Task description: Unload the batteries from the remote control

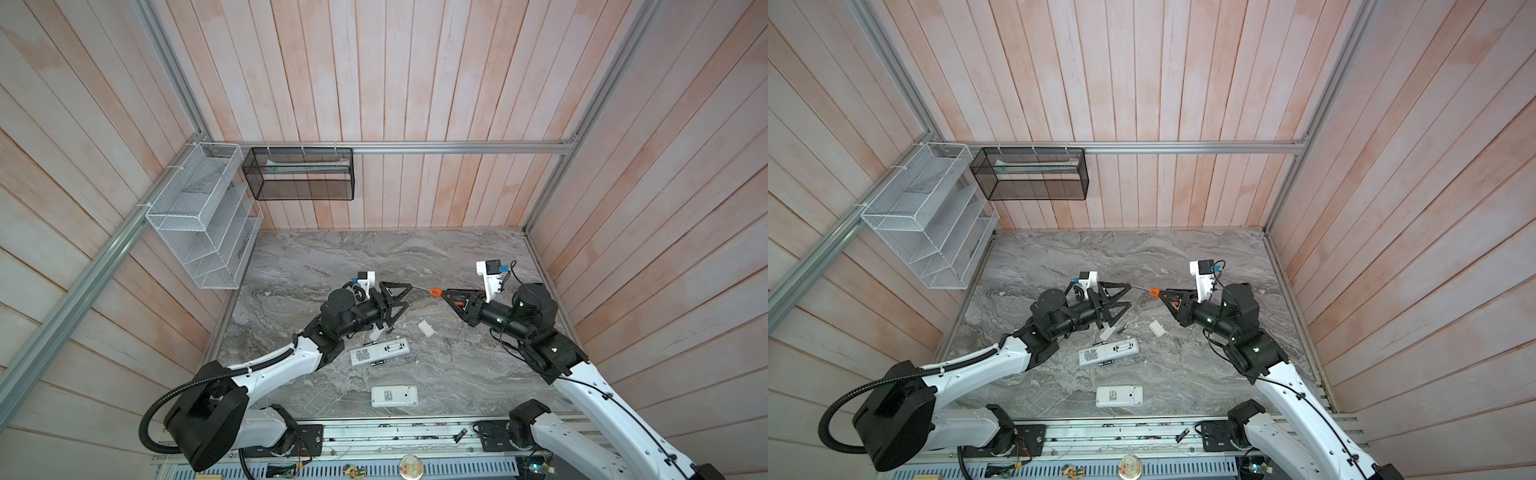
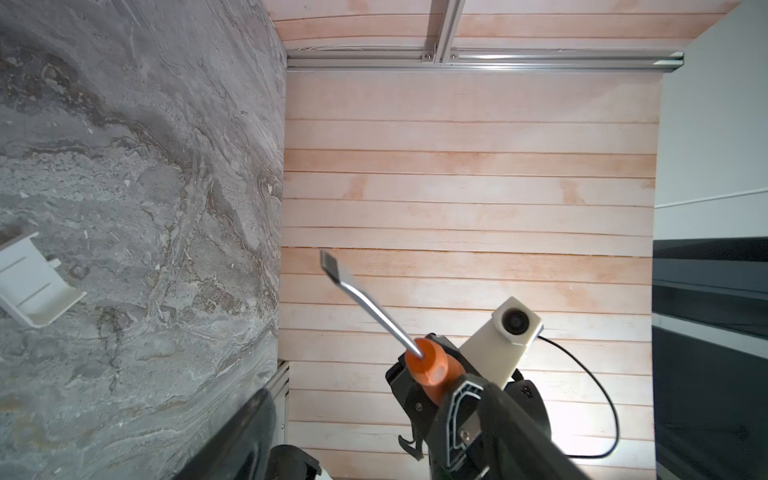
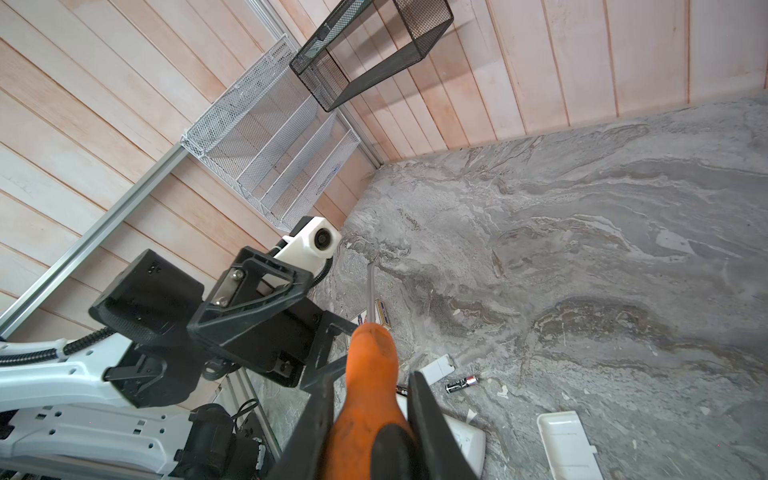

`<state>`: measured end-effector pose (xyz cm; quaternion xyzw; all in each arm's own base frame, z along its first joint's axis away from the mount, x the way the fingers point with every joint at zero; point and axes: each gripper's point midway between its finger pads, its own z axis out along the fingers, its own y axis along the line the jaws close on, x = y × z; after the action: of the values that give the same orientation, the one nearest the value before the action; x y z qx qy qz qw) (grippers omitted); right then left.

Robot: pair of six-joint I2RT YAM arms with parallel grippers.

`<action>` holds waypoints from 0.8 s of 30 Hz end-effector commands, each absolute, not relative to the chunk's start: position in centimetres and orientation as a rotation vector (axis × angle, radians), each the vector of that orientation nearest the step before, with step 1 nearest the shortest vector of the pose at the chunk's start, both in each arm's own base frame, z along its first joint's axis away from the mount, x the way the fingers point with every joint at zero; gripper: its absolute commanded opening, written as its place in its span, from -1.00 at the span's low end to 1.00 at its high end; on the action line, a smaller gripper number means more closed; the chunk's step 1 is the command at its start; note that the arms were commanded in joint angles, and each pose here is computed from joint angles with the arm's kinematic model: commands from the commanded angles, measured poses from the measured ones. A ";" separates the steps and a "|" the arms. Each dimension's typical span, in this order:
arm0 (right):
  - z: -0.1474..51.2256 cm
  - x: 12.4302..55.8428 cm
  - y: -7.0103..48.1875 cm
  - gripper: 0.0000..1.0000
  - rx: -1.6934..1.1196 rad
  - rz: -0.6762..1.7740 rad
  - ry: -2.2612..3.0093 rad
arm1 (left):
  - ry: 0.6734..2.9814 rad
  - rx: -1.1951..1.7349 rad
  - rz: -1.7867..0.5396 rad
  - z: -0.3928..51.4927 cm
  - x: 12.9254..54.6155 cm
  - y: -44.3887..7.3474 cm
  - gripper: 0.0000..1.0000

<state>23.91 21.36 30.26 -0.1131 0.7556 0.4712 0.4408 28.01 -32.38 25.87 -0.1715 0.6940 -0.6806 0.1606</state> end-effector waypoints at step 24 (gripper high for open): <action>29.9 23.0 22.7 -1.00 -0.310 1.226 1.859 | 1.878 -0.535 -2.044 27.9 30.0 -33.4 -1.00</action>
<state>22.51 22.52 29.30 -0.1294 0.7521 0.4915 0.4195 30.53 -32.98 28.04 -0.2130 0.6477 -0.7158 0.1508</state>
